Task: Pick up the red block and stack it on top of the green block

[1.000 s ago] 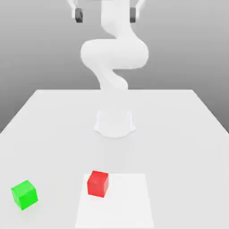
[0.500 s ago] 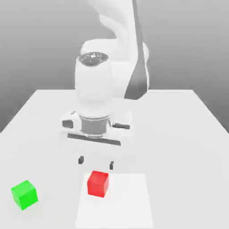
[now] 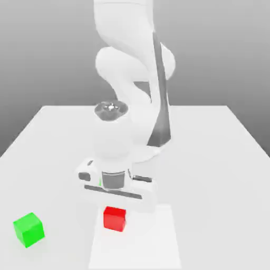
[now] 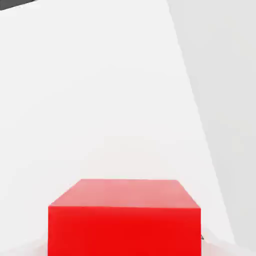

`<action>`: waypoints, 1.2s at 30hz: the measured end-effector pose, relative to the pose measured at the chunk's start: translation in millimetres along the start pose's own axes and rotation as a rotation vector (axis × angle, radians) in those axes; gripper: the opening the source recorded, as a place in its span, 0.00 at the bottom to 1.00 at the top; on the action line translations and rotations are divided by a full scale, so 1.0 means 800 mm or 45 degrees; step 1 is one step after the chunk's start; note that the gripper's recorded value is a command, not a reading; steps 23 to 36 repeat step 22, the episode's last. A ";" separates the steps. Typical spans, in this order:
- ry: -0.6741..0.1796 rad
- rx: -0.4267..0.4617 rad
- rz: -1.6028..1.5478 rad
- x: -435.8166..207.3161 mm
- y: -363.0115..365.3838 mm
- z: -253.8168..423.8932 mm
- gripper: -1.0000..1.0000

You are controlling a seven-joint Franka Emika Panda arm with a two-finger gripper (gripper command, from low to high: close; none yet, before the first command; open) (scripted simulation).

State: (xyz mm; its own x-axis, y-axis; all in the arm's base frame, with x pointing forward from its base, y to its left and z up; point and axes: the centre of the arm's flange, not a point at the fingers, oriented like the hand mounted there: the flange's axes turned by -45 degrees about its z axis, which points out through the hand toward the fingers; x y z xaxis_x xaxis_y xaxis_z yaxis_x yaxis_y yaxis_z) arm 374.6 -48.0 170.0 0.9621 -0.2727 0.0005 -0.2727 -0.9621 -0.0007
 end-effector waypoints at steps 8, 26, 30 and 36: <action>-0.002 0.009 0.356 0.054 0.099 -0.066 0.00; 0.000 0.000 0.802 0.104 0.246 -0.024 1.00; 0.000 0.000 0.802 0.104 0.246 -0.024 1.00; 0.000 0.000 0.802 0.104 0.246 -0.024 1.00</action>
